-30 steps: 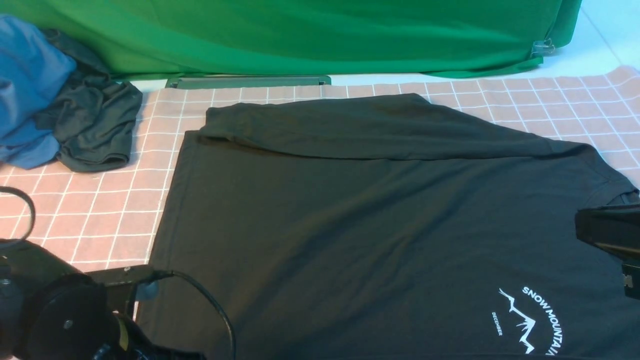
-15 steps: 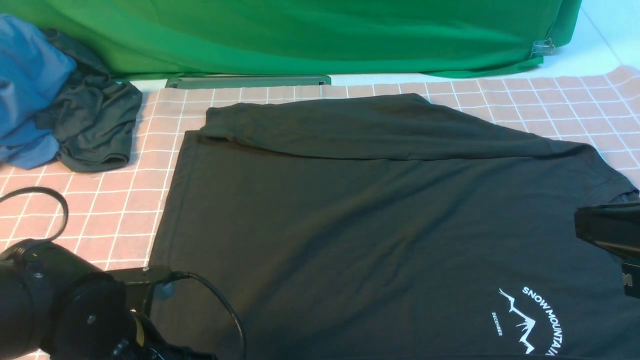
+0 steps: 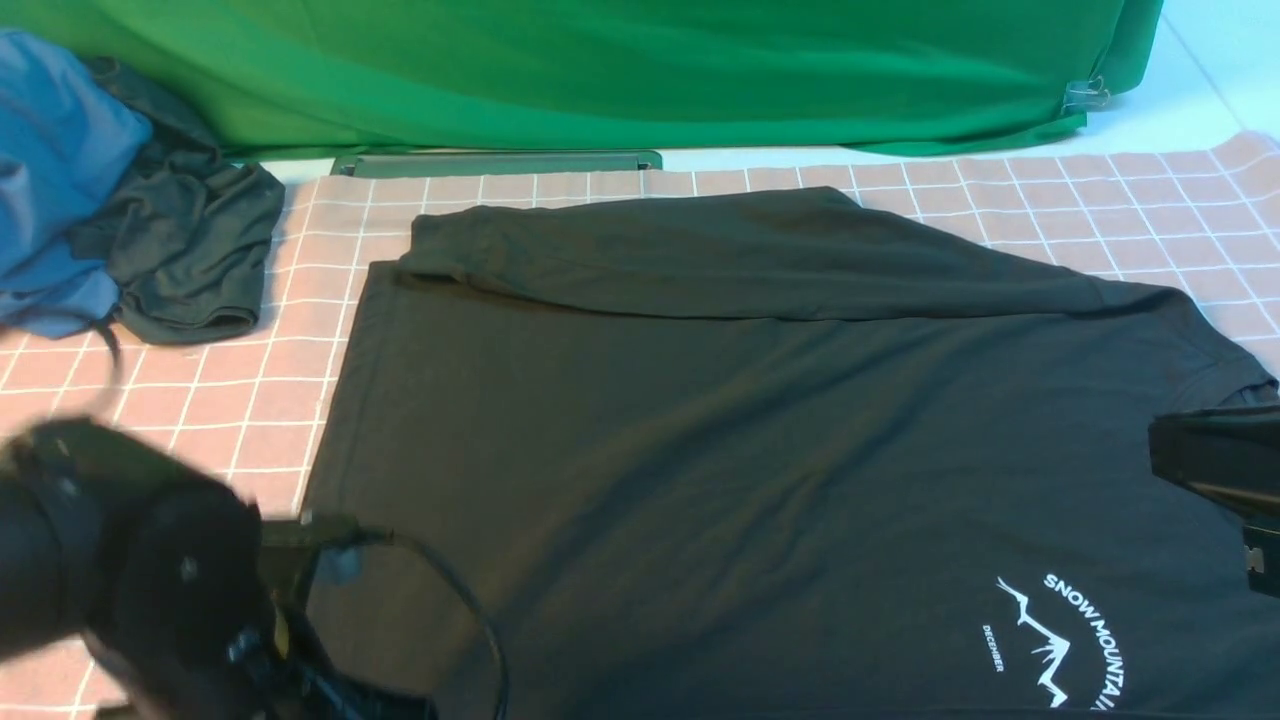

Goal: Fold a long-sleeved shirt over a pink coffee tablecloth.
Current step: 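Grasp the left edge of the dark T-shirt lying flat on the table, then fold the left side of the black T-shirt inward over its body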

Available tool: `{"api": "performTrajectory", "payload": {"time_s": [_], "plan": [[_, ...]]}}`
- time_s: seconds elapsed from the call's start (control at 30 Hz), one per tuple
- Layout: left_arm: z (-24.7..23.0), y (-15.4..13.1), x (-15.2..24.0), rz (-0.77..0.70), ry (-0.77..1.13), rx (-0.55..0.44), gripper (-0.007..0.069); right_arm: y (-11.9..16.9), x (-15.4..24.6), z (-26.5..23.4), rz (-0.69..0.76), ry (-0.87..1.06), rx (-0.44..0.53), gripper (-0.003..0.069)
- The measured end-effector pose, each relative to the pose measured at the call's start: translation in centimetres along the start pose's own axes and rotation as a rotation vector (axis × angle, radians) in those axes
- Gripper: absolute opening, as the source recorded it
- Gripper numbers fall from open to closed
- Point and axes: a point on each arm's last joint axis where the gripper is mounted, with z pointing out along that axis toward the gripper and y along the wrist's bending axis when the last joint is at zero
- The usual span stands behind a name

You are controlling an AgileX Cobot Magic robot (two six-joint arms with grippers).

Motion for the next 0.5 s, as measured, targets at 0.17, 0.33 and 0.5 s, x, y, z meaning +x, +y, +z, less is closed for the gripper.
{"api": "performTrajectory", "payload": {"time_s": [0.17, 0.33, 0.5], "plan": [[-4.2, -0.8, -1.6, 0.005, -0.129, 0.052, 0.0032, 0.0, 0.0, 0.0, 0.0, 0.0, 0.0, 0.0045], [-7.8, -1.0, -3.5, 0.03, -0.251, 0.024, 0.0032, 0.0, 0.0, 0.0, 0.0, 0.0, 0.0, 0.0051], [-9.6, -1.4, -5.8, 0.048, -0.334, -0.023, 0.0032, 0.0, 0.0, 0.0, 0.0, -0.004, 0.0, 0.0055]]}}
